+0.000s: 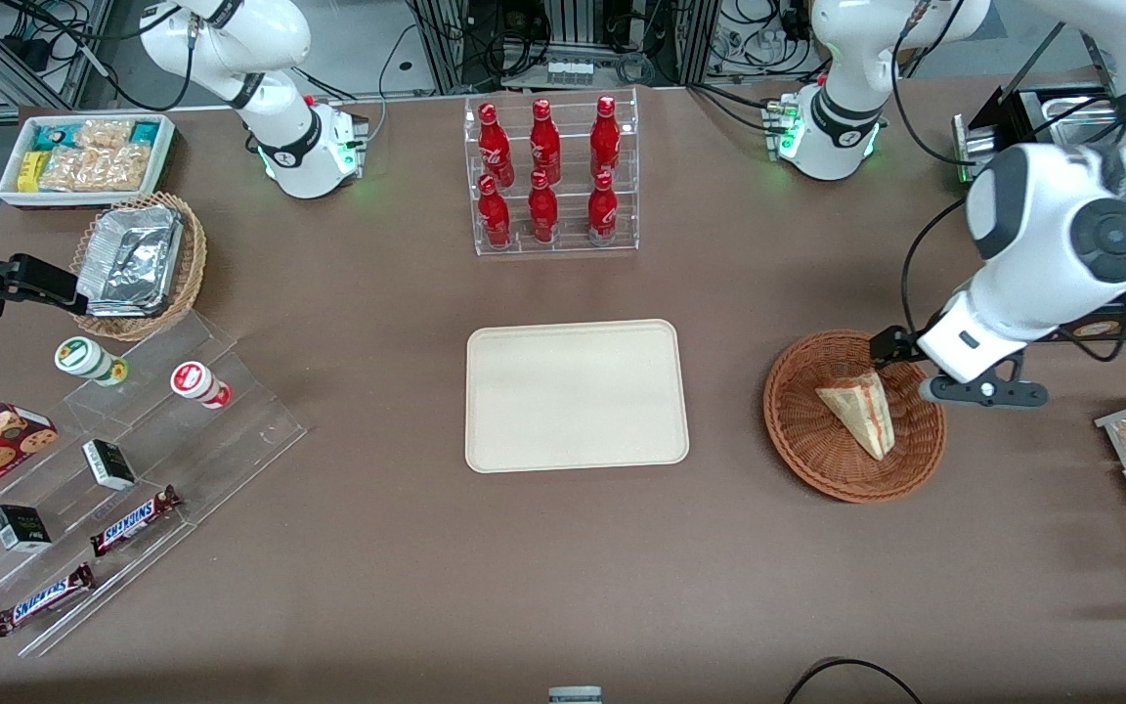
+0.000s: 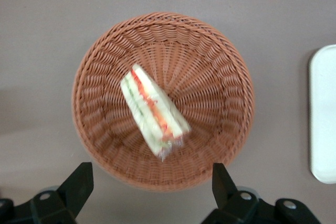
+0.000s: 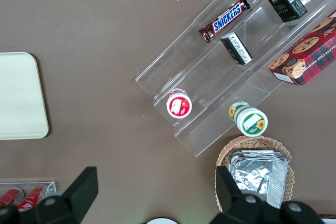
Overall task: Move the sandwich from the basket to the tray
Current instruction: 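Lower the open left gripper over the sandwich in the wicker basket, then close the left gripper on the wrapped sandwich wedge, then lift the sandwich and carry it with the left gripper over the cream tray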
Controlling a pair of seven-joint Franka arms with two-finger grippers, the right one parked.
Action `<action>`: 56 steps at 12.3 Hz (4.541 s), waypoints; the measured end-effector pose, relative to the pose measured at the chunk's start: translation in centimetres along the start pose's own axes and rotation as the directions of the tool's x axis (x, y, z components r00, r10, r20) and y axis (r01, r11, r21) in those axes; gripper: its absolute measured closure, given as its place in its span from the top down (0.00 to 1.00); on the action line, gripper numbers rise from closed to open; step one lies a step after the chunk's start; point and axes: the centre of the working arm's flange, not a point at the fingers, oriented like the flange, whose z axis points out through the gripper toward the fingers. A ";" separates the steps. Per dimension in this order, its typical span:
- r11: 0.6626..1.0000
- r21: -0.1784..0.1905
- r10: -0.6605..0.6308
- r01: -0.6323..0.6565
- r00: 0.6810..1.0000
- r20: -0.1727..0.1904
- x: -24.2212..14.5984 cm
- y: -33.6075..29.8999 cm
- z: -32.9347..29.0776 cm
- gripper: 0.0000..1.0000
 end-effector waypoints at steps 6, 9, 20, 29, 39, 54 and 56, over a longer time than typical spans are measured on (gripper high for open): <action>0.942 -0.017 -0.336 0.335 0.941 -0.031 -0.8 -0.3 5.5 1.00; 0.806 -0.021 -0.592 0.592 0.806 -0.014 -0.7 0.0 6.8 1.00; 0.756 0.007 -0.655 0.655 0.755 0.029 -0.7 0.3 13.1 0.99; 0.781 0.016 -0.624 0.624 0.781 0.028 -0.4 0.4 10.5 0.28; 0.963 0.042 -0.268 0.265 0.957 0.112 1.6 19.3 1.6 0.16; 0.966 0.015 -0.257 0.257 0.959 0.119 1.0 45.4 11.3 0.16; 0.962 0.028 -0.271 0.270 0.958 0.088 1.0 45.5 11.6 0.16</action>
